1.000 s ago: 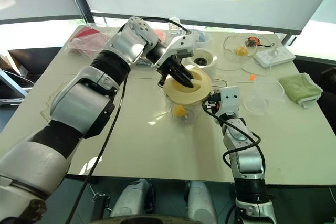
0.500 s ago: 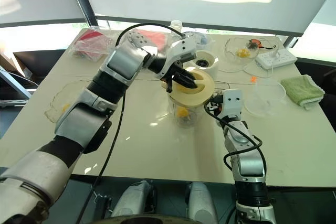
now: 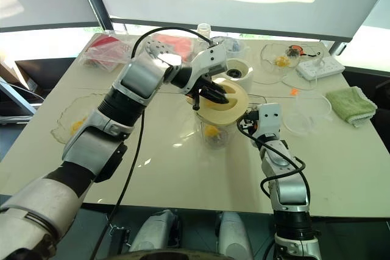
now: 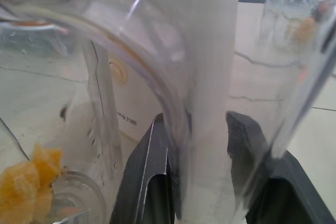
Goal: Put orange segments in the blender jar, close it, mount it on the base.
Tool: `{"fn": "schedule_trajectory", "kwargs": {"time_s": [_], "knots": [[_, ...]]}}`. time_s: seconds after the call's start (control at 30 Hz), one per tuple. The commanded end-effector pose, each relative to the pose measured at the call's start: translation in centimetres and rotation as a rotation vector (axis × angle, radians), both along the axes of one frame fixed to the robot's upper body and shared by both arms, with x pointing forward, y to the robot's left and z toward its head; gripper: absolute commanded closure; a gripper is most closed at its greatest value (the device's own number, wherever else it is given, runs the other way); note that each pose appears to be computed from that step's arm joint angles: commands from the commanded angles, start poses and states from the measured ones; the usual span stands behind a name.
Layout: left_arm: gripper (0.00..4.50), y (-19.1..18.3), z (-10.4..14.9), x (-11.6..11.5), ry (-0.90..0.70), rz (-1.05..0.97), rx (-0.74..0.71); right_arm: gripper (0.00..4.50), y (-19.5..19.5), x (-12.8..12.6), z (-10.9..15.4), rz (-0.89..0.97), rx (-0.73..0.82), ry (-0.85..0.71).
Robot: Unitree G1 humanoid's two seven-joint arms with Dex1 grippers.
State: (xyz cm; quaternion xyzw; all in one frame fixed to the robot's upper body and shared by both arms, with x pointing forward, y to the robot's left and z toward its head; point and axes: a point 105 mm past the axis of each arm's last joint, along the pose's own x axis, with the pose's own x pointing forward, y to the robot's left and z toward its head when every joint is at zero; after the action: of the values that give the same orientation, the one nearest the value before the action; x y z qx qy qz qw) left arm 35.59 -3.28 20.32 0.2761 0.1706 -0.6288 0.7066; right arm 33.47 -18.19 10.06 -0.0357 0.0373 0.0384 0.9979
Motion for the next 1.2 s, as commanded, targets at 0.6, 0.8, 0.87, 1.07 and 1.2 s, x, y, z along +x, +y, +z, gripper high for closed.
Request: {"fn": "schedule_trajectory", "kwargs": {"time_s": [0.6, 0.8, 0.87, 1.07, 1.2], "knots": [[1.93, 2.6, 14.8, -0.2, -0.117, -0.03, -0.536, 3.56, -0.6, -0.5, 2.0, -0.017, -0.017, -0.089], [1.93, 8.6, 12.6, 2.1, -0.224, 0.193, -0.657, 3.56, -1.4, -1.2, 4.9, -0.032, 0.019, -0.141], [1.93, 10.8, 10.0, 2.5, -0.209, 0.304, -0.637, 3.56, -1.9, -1.4, 7.0, -0.045, 0.02, -0.173], [1.93, 14.7, 5.0, 1.6, -0.194, 0.472, -0.624, 3.56, -3.0, -2.4, 13.5, -0.032, 0.005, -0.259], [1.93, 14.2, 3.1, -1.6, -0.112, 0.397, -0.645, 3.56, -5.9, -1.6, 20.3, -0.078, -0.021, -0.306]]}}
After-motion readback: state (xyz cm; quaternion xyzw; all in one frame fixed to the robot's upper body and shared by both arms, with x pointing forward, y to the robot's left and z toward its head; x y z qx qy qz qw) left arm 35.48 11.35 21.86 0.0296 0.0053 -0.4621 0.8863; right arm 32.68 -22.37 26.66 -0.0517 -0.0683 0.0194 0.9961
